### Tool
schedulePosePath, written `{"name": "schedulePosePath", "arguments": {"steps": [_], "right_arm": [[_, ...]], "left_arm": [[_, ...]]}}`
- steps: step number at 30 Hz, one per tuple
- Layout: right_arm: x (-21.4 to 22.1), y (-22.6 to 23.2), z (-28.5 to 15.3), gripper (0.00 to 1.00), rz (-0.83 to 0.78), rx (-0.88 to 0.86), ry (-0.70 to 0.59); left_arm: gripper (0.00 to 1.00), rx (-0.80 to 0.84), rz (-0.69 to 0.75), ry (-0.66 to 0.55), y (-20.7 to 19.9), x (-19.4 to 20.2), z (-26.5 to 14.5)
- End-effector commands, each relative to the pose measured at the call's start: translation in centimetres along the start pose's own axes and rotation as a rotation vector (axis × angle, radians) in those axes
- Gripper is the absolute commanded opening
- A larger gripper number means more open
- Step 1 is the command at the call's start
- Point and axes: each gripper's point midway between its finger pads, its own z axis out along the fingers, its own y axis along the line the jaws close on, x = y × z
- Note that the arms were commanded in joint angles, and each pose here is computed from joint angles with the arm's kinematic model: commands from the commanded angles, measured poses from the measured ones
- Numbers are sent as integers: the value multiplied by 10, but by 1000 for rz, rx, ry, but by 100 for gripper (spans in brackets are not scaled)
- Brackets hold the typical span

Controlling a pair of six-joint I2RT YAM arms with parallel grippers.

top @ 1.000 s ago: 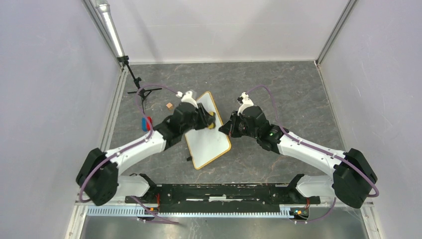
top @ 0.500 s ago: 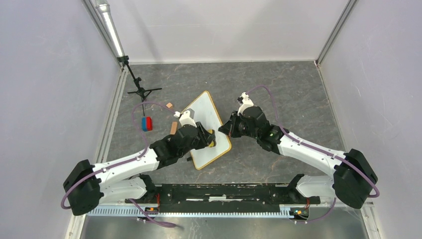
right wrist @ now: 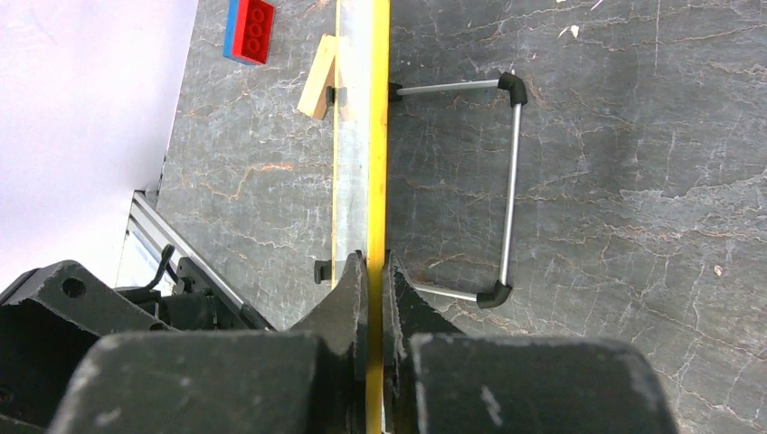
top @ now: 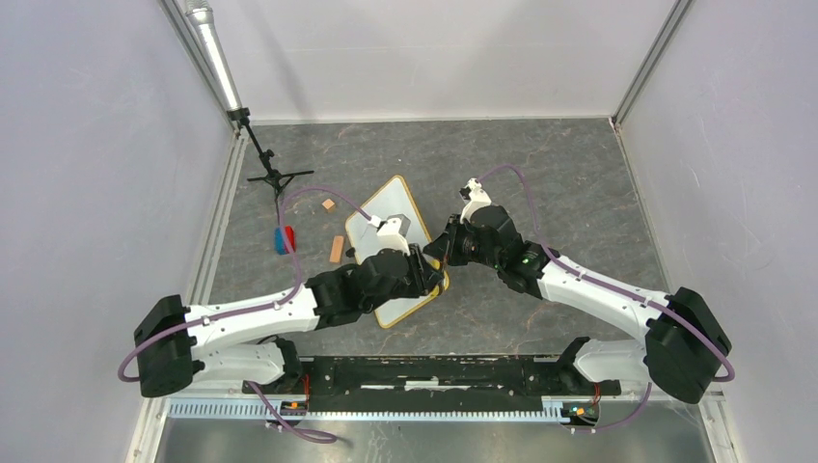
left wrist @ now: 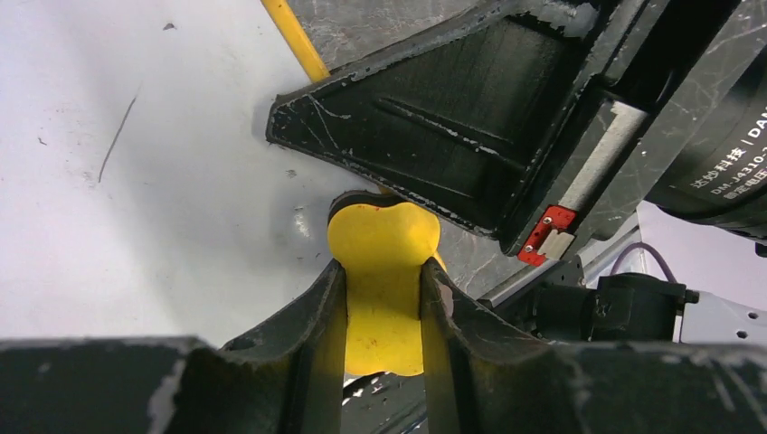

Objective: Erase the whiteboard

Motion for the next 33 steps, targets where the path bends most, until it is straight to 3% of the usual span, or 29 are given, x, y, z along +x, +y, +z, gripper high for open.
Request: {"name": "schedulePosePath", "arguments": {"steps": [1,11,17,19,21,28,30,33], "right_arm": [[3,39,-3,0,-53,-159,21],[4,41,-3,0,-69,-185,20],[5,42,-1,4,-80,-193,19],[4,44,-1,17,-88,-201,20],[2,46,-3,39,-100,-212,15],[-4,45,-7,86,-145,-198,-10],[-6,42,-8,97,-166,-178,-13],[-13,39,-12,98,-214,-147,-30]], "left_arm": [[20,-27,51,105,9,28,7],[23,-252,-76,179,113,18,-3],[24,-320,-77,163,136,7,-19],[25,-347,-91,160,142,5,-27],[25,-348,-115,180,146,7,-34],[27,-424,-148,109,167,-15,-69],[28,-465,-162,95,176,-19,-77],[29,-619,-175,65,208,-16,-88]]}}
